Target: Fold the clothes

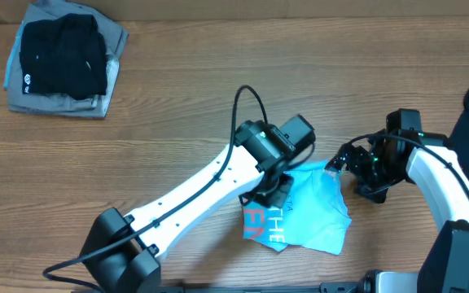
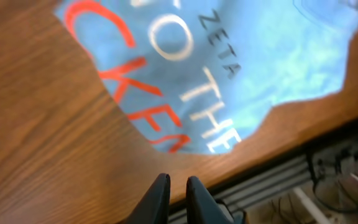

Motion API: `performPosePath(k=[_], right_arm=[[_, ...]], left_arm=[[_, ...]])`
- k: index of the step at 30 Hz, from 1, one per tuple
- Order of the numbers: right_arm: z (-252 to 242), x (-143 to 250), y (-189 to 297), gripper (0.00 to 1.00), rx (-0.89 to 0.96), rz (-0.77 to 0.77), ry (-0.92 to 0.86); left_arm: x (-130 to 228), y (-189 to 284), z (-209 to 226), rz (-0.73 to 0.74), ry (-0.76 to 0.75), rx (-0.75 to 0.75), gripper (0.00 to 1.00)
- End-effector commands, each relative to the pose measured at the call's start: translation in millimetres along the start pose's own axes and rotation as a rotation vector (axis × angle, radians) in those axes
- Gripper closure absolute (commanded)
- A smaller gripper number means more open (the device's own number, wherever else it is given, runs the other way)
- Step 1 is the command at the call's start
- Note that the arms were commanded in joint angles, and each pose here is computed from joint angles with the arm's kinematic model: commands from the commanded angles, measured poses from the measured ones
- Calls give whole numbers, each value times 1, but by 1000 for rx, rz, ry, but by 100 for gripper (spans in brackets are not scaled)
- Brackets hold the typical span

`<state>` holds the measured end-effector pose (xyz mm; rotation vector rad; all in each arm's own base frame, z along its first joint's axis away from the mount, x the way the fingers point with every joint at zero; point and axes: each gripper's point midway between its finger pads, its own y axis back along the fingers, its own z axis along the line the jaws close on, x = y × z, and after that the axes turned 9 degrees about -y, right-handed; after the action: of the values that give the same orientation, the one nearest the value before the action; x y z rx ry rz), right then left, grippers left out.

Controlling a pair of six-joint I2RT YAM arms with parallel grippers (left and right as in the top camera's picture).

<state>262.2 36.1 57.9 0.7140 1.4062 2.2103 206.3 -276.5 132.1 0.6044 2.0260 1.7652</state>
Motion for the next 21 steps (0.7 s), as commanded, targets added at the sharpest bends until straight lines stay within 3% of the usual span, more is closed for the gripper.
performPosePath(k=[1, 6, 10, 11, 13, 14, 21], right_arm=[[18, -11, 21, 0, -34, -36, 16], [34, -15, 52, 0, -45, -57, 39], [41, -17, 66, 0, -51, -68, 56], [42, -17, 67, 0, -52, -70, 57], [43, -17, 68, 0, -53, -72, 58], [43, -17, 68, 0, -53, -72, 57], [41, -14, 68, 0, -46, -60, 51]], left_arm=[[-16, -6, 32, -20, 90, -37, 86], [-32, 0, 66, -62, 273, 0, 85], [-32, 2, 82, -55, 333, 16, 85], [-31, 2, 85, -55, 341, 15, 73], [-32, 2, 87, -55, 346, 15, 21], [-32, 2, 87, -56, 346, 15, 3], [-26, -4, 85, -33, 340, 10, 0]])
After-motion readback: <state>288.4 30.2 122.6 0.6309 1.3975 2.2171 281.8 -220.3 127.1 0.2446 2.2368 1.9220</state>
